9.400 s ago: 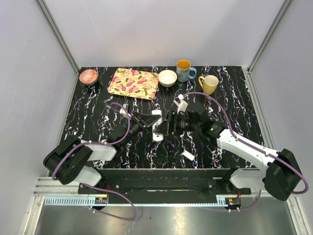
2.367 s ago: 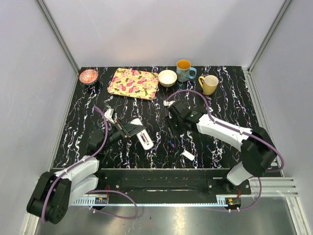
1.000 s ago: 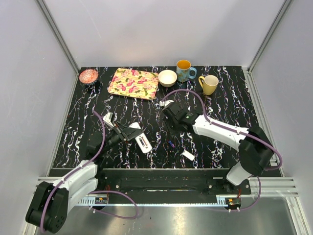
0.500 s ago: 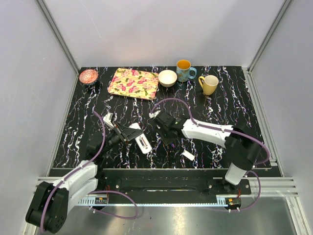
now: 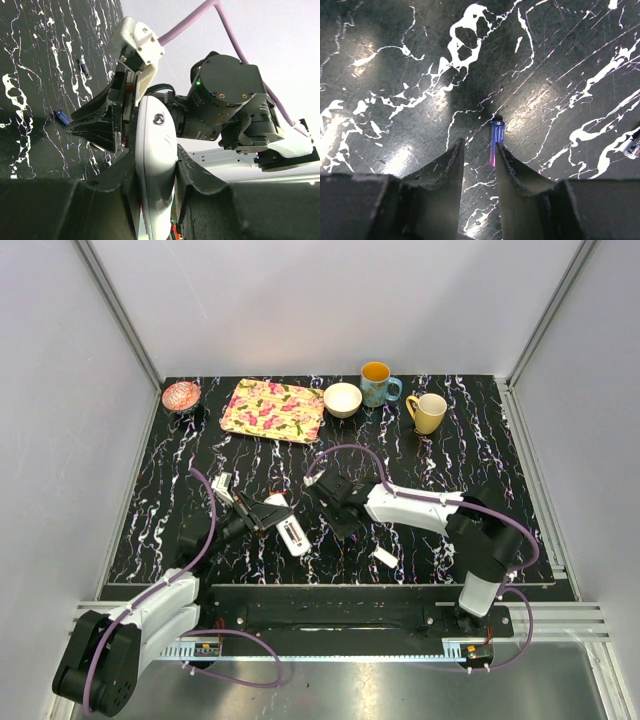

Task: Load the batteries into the remote control

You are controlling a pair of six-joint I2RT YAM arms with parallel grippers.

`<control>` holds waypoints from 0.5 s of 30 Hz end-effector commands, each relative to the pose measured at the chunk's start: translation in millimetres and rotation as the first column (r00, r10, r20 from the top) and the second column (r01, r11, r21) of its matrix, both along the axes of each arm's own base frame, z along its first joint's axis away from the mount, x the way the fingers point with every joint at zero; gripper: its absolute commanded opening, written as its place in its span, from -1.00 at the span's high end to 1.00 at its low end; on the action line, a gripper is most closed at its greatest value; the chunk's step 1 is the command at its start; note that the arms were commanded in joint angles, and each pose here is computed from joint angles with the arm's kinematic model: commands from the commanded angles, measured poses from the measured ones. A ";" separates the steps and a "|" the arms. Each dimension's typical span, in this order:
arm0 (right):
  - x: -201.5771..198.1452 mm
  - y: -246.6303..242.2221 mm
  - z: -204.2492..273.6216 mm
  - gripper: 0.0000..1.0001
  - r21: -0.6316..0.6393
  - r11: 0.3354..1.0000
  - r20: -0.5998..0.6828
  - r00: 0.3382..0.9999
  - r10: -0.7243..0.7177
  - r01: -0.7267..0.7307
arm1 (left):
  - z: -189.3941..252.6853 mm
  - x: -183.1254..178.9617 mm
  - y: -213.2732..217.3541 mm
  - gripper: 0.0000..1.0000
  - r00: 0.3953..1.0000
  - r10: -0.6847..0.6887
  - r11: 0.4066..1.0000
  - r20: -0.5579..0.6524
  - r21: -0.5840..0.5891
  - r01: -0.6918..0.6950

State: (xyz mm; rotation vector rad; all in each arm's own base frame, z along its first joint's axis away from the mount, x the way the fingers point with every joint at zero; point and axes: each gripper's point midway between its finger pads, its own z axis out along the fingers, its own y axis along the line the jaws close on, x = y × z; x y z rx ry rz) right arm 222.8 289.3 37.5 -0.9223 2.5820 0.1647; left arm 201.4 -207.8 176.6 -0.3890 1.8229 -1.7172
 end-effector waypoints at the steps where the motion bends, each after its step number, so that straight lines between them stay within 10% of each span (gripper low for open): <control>1: 10.5 0.7 -2.8 0.24 -0.036 0.999 0.044 0.999 0.005 -0.004 | 9.4 -1.0 1.0 1.00 0.998 0.000 1.000 0.063 -0.007 0.000; 15: 23.5 0.3 -6.8 0.27 0.000 1.000 0.034 0.999 -0.030 0.030 | 7.4 -0.6 1.3 1.00 0.998 0.003 1.000 0.060 -0.001 -0.003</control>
